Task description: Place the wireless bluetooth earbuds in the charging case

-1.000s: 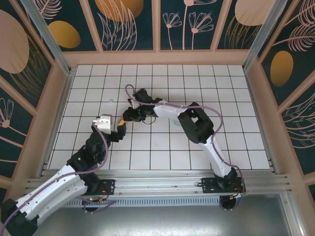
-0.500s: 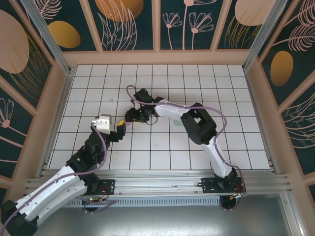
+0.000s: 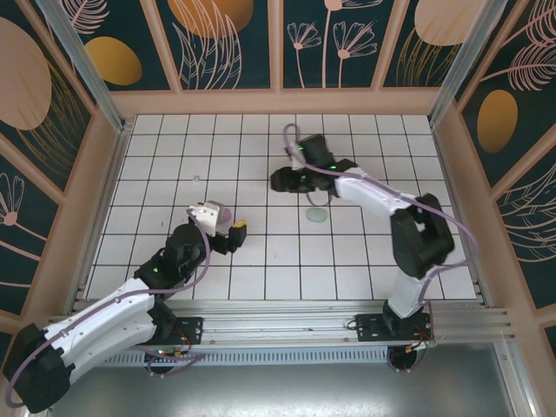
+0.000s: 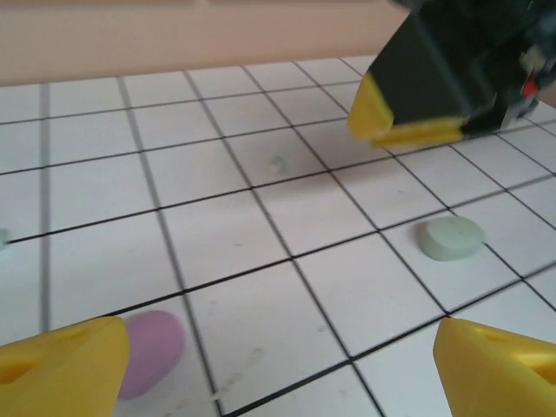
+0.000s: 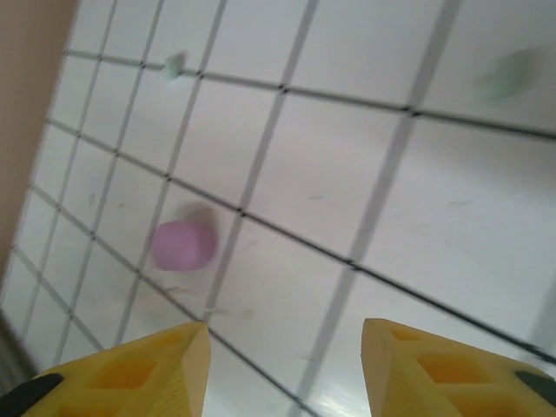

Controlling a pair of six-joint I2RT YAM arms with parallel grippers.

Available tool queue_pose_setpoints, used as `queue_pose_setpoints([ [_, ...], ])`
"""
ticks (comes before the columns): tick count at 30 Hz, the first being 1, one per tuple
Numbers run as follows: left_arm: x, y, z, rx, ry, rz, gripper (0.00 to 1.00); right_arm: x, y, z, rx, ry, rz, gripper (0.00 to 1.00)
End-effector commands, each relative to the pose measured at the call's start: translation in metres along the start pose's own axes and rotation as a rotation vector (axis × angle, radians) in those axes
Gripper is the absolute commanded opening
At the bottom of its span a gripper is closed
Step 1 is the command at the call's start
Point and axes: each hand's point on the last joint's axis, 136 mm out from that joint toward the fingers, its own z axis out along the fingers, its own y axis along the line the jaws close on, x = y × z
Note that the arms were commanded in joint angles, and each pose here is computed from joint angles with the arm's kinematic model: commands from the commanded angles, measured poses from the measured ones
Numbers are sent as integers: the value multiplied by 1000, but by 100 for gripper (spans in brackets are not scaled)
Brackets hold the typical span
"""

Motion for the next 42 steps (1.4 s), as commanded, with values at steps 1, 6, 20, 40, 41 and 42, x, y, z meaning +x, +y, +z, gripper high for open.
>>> queue_pose_setpoints([
  [1,-22,-37,6,198,-75,12,90,1,-37,-37,96,-42,-126,52],
  [6,-26,-61,22,305,-50,32,88,13,-78,-73,252,-55,-300,57],
  [20,-30,-81,49,374,18,-24,87,77,-97,-55,204,74,-690,61],
  [40,-17,-71,31,350,27,-4,88,108,-130,-16,177,252,-715,57],
  [41,-17,-71,31,350,28,-3,88,109,-131,-15,172,261,-714,57],
  [42,-16,-71,31,350,30,-2,88,110,-131,-14,168,267,-713,57],
])
